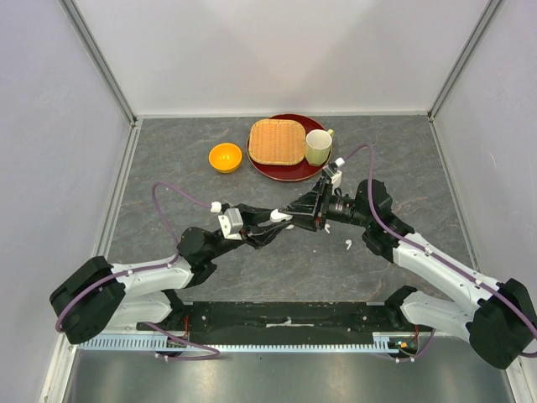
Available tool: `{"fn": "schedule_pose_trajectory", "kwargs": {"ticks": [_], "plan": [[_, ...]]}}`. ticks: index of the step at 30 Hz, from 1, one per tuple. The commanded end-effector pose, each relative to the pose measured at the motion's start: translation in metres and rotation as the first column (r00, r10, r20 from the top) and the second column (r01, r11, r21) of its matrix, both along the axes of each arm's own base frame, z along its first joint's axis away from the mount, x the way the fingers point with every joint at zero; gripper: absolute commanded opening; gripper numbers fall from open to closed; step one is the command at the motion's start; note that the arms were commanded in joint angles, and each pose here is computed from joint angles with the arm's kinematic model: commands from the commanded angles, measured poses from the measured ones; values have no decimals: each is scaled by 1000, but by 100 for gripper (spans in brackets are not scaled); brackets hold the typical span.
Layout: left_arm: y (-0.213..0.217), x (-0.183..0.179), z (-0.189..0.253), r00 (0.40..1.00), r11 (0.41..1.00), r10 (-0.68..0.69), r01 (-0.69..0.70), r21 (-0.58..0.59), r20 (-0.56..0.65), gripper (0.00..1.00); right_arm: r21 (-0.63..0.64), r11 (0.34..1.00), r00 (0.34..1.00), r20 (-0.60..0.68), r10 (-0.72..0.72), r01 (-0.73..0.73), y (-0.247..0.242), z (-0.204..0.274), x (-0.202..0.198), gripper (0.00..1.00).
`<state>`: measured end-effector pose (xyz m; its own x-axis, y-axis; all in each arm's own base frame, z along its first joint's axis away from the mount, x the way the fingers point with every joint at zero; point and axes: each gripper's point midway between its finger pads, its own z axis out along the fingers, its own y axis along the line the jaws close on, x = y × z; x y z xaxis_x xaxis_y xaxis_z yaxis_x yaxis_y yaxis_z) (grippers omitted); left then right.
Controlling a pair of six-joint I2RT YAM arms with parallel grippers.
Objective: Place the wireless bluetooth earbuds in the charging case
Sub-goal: Pick up the charging case at the center of the board.
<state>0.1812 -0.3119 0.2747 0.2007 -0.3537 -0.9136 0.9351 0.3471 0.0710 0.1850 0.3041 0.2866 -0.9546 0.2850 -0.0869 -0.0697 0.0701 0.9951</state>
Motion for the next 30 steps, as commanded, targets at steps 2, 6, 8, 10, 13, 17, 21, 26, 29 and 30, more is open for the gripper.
{"fn": "schedule_pose_trajectory", "kwargs": {"ticks": [2,6,8,10,13,17,21,26,29,30], "plan": [[6,-4,41,996,992,7,4,-125,85,45,44,999,999,35,6,-7,1,16,-1,0],[5,-5,41,997,992,1,9,-124,81,46,43,999,999,32,6,-7,1,16,-1,0],[5,-4,41,997,992,2,7,-126,77,44,40,999,999,33,6,-7,1,15,-1,0],[5,-4,41,997,992,5,5,-130,74,40,39,999,1000,30,6,-7,2,13,-1,0],[6,-3,43,997,991,11,-1,-137,73,39,36,999,1000,27,6,-7,2,12,0,0],[7,-3,45,997,989,13,-2,-150,75,41,34,999,1000,24,4,-5,1,10,0,0],[6,-2,46,998,987,9,1,-160,65,44,36,999,1000,28,1,-2,1,11,0,0],[5,-2,46,999,984,-1,9,-178,46,45,34,999,999,32,0,-1,1,10,0,0],[6,-1,46,999,983,2,5,-185,36,41,32,1000,999,37,0,-1,1,9,0,1],[7,-1,47,999,982,3,4,-187,39,38,31,1000,999,34,0,-1,1,9,0,1]]}}
